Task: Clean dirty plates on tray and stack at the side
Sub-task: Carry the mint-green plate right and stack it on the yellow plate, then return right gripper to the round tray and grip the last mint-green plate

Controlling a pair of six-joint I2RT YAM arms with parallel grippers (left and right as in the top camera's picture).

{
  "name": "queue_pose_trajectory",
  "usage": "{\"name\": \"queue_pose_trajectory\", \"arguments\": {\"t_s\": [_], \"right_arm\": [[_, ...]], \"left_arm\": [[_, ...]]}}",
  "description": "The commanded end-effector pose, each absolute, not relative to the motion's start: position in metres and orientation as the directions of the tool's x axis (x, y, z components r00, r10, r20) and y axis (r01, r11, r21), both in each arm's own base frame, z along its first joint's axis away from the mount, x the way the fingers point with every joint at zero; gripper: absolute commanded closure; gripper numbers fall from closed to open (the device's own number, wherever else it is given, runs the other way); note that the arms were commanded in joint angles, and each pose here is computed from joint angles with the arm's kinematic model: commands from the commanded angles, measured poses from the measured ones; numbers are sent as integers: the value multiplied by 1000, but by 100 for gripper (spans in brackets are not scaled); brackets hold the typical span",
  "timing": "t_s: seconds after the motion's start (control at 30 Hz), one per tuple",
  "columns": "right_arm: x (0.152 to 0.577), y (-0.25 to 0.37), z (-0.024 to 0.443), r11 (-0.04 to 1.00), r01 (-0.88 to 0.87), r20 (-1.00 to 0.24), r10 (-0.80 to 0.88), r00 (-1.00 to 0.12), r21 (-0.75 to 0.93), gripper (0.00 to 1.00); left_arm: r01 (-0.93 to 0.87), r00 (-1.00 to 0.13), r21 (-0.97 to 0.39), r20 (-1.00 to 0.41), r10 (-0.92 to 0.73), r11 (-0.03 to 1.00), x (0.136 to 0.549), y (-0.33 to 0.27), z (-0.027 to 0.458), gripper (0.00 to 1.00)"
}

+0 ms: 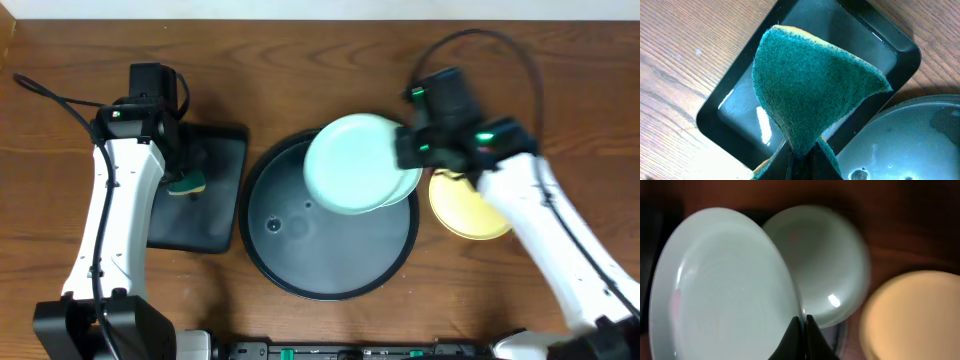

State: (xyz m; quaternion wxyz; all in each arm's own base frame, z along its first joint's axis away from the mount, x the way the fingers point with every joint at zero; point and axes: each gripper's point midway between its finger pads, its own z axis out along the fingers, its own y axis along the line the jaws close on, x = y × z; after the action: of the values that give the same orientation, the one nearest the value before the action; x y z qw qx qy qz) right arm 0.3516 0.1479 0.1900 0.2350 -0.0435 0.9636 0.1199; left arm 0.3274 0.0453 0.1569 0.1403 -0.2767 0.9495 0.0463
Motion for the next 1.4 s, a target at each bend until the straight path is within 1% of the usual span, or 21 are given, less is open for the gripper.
{"name": "queue_pose_trajectory", "arguments": {"t_s": [0.0, 0.07, 0.17, 0.27, 0.33, 0.53, 0.73, 0.93, 1.0, 1.17, 1.27, 1.3, 1.37], "right_arm": [[355, 101, 215, 978, -15, -504, 93, -859, 206, 99], [353, 54, 215, 984, 128, -503, 173, -847, 123, 99], [342, -5, 211, 955, 296, -483, 266, -834, 16, 99], [328, -49, 205, 909, 411, -454, 341, -823, -63, 99], [321, -69, 201, 883, 461, -437, 382, -814, -86, 99], [310, -92, 182, 862, 487, -387, 405, -829, -140, 99], [305, -87, 150, 871, 467, -317, 405, -857, -151, 99], [304, -70, 123, 894, 439, -247, 406, -880, -94, 98], [303, -68, 120, 897, 432, -240, 400, -885, -95, 96], [309, -59, 121, 908, 413, -247, 386, -889, -65, 83], [315, -49, 122, 917, 399, -254, 384, -888, -10, 76], [319, -44, 123, 926, 376, -258, 369, -893, 22, 73], [330, -29, 126, 948, 302, -276, 318, -907, 102, 61]], "left_arm": [[-538, -811, 32, -292, -507, 842, 327, 50, 155, 92], [-538, -811, 32, -292, -507, 842, 327, 50, 155, 93], [-538, -811, 32, -292, -507, 842, 327, 50, 155, 93], [-538, -811, 32, -292, -507, 842, 327, 50, 155, 93], [-538, -811, 32, -292, -507, 842, 327, 50, 155, 92], [-538, -811, 32, -292, -507, 842, 327, 50, 155, 92], [-538, -811, 31, -293, -507, 842, 327, 50, 155, 93], [-538, -811, 31, -293, -507, 842, 327, 50, 155, 92], [-538, -811, 31, -293, -507, 842, 327, 50, 155, 92], [-538, -811, 31, -293, -507, 842, 327, 50, 155, 93], [-538, -810, 31, -293, -507, 842, 327, 50, 155, 92], [-538, -810, 31, -293, -507, 842, 327, 50, 155, 93], [-538, -810, 31, -293, -507, 842, 327, 50, 155, 93]]}}
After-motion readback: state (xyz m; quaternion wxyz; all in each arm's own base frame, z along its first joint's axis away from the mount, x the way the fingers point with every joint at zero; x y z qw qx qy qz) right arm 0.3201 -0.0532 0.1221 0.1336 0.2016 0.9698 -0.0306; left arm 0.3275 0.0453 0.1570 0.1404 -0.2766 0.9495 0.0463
